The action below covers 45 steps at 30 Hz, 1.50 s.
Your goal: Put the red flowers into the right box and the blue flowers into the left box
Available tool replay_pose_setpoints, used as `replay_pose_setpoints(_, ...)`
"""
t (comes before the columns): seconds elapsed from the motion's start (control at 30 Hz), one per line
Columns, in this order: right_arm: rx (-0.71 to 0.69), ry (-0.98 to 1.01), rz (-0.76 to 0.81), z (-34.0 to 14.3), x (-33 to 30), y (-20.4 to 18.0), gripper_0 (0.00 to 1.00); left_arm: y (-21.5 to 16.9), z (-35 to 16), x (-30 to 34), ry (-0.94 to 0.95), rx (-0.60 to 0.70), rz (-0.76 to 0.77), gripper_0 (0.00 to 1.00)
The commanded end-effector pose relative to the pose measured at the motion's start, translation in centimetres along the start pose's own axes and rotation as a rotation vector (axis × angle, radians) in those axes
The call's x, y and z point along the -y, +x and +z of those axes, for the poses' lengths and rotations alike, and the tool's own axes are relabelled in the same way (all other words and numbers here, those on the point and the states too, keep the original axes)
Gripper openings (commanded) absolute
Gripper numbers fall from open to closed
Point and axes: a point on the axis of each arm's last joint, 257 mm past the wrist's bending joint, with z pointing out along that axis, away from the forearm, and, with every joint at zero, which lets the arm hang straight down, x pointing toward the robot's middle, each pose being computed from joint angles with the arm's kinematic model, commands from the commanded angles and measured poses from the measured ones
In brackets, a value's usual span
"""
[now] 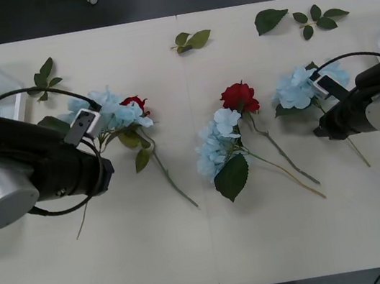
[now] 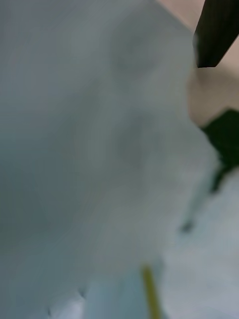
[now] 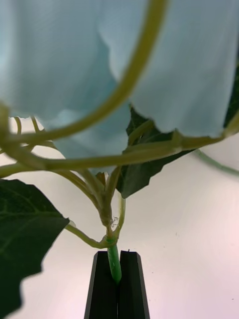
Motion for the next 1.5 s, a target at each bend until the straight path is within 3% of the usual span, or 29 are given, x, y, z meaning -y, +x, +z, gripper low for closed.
replay_pose_setpoints(0.03,0.047,-0.016,-0.003,-0.3,-0.7,-2.8,0.83,-1.7,-2.7,-2.2,-0.022,0.009,-0.023,0.0)
replay_pose_setpoints(0.1,0.044,-0.016,-0.004,-0.1,-0.7,-2.8,0.76,-2.1,-3.6,-3.6,-0.033,0.001,-0.038,0.0)
replay_pose_setpoints(0.3,0.039,-0.018,-0.008,0.4,-0.9,-3.1,0.37,-3.5,-6.7,-10.0,-0.083,-0.005,-0.082,0.0)
replay_pose_setpoints(0.47,0.037,-0.017,-0.009,0.5,-0.8,-3.1,0.12,-4.0,-9.4,-15.8,-0.155,0.0,-0.111,0.0)
replay_pose_setpoints(0.53,0.04,-0.019,-0.011,0.4,-0.8,-3.3,0.06,-3.8,-10.6,-18.4,-0.185,-0.005,-0.13,0.0)
replay_pose_setpoints(0.83,0.063,-0.056,0.032,-1.3,0.4,-4.6,0.0,-2.7,-15.1,-28.2,-0.286,-0.005,-0.192,0.0)
replay_pose_setpoints(1.07,0.136,-0.164,0.129,-5.8,1.1,-6.8,0.0,-1.7,-16.2,-34.1,-0.35,0.006,-0.233,0.0)
replay_pose_setpoints(1.27,0.249,-0.395,0.262,-11.2,1.2,-10.3,0.0,-0.7,-14.5,-38.1,-0.4,0.0,-0.239,0.0)
replay_pose_setpoints(1.5,0.441,-0.629,0.196,-16.5,0.7,-14.0,0.0,1.2,-11.1,-40.6,-0.463,-0.033,-0.209,0.0)
